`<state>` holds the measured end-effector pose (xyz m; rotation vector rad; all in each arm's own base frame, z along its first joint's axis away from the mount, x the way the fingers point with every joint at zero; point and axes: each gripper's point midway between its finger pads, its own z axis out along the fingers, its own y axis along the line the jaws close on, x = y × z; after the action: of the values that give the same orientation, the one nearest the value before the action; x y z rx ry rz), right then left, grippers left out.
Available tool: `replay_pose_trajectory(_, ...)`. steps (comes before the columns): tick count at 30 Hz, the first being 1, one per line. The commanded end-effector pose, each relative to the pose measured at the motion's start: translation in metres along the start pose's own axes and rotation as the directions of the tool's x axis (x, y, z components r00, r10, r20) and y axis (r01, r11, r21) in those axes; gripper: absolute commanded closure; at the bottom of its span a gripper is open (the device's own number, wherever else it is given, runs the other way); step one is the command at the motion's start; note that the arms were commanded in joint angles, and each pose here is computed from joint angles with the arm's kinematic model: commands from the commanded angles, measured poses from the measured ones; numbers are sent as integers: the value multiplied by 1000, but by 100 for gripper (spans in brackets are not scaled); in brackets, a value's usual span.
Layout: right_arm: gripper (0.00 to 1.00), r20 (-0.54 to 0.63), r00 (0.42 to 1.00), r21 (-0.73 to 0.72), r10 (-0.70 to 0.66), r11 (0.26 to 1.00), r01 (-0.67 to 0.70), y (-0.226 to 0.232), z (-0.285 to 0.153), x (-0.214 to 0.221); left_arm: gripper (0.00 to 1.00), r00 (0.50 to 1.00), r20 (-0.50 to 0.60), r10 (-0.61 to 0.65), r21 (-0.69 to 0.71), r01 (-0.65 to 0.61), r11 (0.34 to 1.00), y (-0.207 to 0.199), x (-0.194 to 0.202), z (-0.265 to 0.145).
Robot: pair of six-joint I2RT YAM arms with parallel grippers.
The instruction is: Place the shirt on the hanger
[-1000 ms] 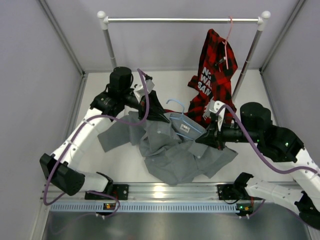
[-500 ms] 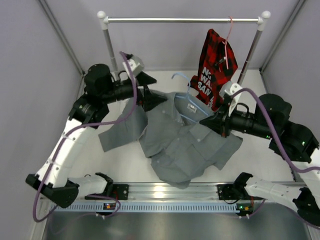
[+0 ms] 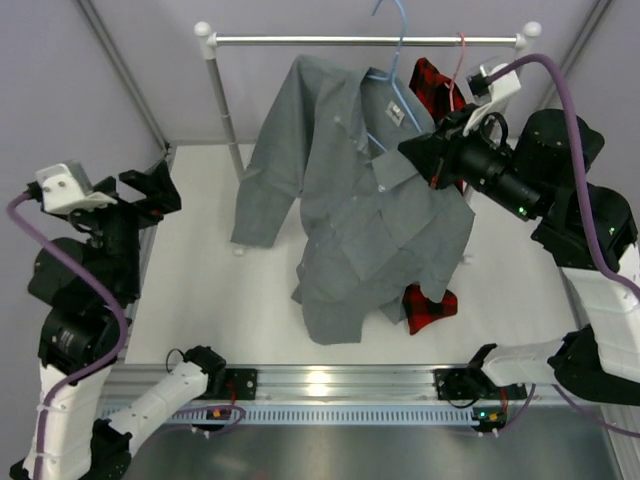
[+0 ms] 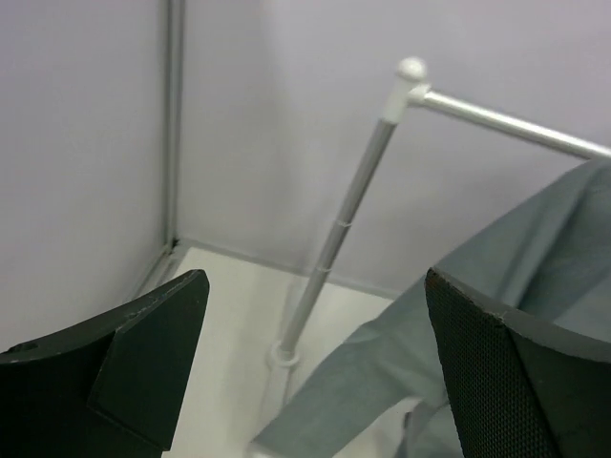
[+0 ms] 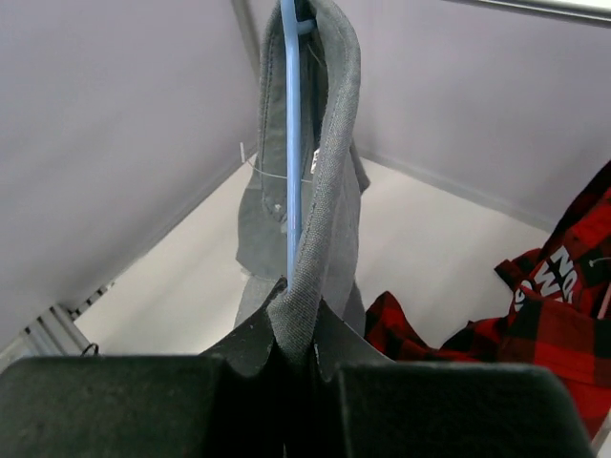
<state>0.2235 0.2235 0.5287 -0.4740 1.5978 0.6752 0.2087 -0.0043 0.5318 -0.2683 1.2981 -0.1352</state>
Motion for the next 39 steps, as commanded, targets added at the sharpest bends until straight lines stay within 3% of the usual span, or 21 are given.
replay_pose_trajectory(1,100,117,992,84,56,994,-66,-13,-11,-31,2,982,-147,120,-184,-147,972,36,66,3)
replay_pose_trajectory(6,100,9,988,156,153,976,-152,-25,24,37,2,951,-266,160,-142,-202,969,40,138,-2)
replay_pose_trajectory(9,100,32,967,189,253,948,-255,-28,43,54,2,935,-306,179,-146,-232,962,44,161,-2)
replay_pose_trajectory(13,100,136,938,207,317,917,-340,-28,63,48,2,930,-319,182,-192,-251,949,54,162,2)
replay_pose_trajectory(21,100,233,931,301,280,890,-343,-42,106,11,2,886,-428,177,-211,-289,934,75,207,3)
replay_pose_trajectory(29,100,230,922,285,311,885,-369,-43,160,-1,2,881,-445,161,-206,-275,939,81,212,5)
replay_pose_trajectory(39,100,211,888,259,410,852,-455,-33,219,37,2,877,-460,137,-243,-273,931,95,219,6)
